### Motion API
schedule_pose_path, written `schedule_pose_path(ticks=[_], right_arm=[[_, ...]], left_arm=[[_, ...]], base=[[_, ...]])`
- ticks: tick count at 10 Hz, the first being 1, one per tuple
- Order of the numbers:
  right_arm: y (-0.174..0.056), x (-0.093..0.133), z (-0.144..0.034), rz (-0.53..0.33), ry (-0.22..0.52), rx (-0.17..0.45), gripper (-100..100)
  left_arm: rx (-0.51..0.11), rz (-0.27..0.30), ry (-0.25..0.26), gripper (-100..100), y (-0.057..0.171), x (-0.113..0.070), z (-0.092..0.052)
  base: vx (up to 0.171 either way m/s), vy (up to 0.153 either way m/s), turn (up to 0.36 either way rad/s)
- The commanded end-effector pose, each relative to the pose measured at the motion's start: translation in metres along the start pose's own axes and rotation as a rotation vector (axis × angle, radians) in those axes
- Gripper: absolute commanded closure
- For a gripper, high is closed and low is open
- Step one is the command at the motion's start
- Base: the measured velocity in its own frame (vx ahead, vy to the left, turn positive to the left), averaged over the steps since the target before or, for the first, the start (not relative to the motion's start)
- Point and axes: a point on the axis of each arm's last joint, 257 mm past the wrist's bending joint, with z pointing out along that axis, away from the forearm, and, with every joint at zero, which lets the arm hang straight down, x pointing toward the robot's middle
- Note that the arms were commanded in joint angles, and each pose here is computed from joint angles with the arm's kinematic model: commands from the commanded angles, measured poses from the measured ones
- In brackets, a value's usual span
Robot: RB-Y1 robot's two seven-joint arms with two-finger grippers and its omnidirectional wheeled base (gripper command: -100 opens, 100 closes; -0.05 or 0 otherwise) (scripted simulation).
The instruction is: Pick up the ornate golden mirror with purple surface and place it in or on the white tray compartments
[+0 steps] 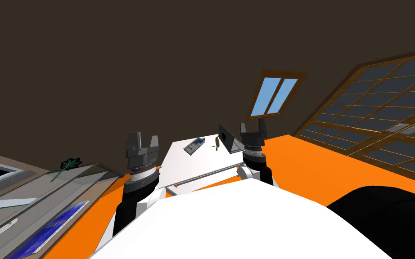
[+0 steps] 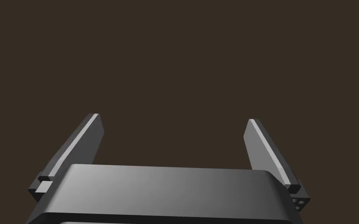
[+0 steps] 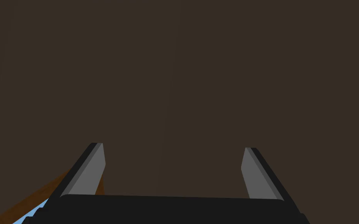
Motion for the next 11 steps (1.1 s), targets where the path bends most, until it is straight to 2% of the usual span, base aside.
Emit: schedule_pose_path(ticks=[1,5,7,10,11], right_arm=[[-0.006,0.005,-0.003,0.002,0.031,0.019,-100],[-0.043,0.021,-0.020,0.027,0.125,0.126,-100],[-0.070,0.029,-0.036,0.047,0.169,0.209,-100],[-0.115,0.040,-0.070,0.080,0.235,0.358,-100],[-0.117,0.039,-0.072,0.079,0.234,0.365,-100]], left_arm=[[0.000,0.000,0.000,0,0.000,0.000,0.000],[0.000,0.000,0.000,0,0.000,0.000,0.000],[0.000,0.000,0.000,0,0.000,0.000,0.000],[0.000,0.000,0.000,0,0.000,0.000,0.000],[0.000,0.000,0.000,0,0.000,0.000,0.000]], base=[[-0.023,0.013,0.076],[-0.066,0.032,0.160],[-0.082,0.056,0.218],[-0.090,0.070,0.271],[-0.055,0.045,0.092]])
